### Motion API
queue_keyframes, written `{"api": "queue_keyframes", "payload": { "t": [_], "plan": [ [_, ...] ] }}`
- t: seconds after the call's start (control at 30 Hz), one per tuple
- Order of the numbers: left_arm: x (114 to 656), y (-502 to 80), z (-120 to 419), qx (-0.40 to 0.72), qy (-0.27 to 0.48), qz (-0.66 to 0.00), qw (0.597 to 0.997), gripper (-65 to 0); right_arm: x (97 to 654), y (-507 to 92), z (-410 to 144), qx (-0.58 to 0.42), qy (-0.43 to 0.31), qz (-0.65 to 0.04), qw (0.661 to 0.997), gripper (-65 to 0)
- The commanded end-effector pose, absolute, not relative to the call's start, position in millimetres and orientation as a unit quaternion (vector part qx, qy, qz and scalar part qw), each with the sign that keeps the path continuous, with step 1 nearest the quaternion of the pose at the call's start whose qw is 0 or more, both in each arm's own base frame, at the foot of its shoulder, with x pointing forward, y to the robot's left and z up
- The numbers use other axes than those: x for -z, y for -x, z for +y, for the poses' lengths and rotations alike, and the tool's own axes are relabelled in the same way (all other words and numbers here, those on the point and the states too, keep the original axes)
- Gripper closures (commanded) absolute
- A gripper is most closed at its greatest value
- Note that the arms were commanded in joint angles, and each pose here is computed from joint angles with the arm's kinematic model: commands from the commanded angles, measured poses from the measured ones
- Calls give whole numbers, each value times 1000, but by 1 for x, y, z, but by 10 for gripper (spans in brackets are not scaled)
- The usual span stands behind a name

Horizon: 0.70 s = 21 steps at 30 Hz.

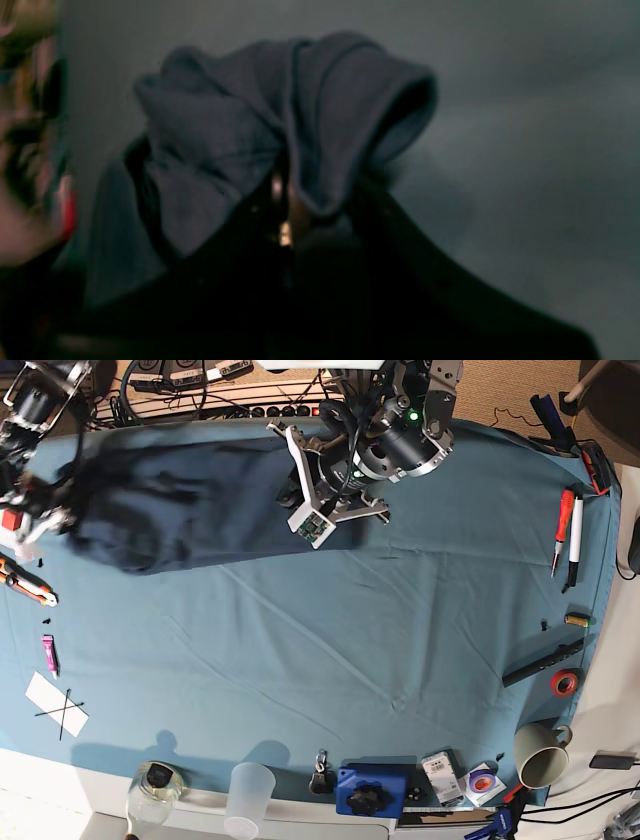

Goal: Fold the T-shirt properly

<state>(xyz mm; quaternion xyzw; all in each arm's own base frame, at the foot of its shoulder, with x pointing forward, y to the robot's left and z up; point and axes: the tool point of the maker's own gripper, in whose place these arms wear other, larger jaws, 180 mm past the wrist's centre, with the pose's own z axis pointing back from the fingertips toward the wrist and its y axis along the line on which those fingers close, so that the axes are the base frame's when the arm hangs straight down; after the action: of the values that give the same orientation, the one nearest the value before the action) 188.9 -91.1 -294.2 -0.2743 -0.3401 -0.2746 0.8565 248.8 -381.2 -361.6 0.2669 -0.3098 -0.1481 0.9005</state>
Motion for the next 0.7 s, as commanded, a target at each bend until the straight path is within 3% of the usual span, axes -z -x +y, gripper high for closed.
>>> {"api": "queue_keyframes", "payload": {
  "t": [0.0,0.2,0.37,0.67],
  "plan": [
    [282,-191,-96,270,289,-358,846,-32,332,-269,-405,146,-237,-362,890,0],
    [285,-193,-91,271,268,-360,852,-32,314,-287,-432,144,-177,-388,893,0],
    [301,-210,-55,238,164,-362,886,-32,313,-284,-425,124,-170,-369,905,0],
    [306,-230,18,164,-2,-382,910,-32,295,-278,-389,39,-137,-379,915,0]
  ]
}}
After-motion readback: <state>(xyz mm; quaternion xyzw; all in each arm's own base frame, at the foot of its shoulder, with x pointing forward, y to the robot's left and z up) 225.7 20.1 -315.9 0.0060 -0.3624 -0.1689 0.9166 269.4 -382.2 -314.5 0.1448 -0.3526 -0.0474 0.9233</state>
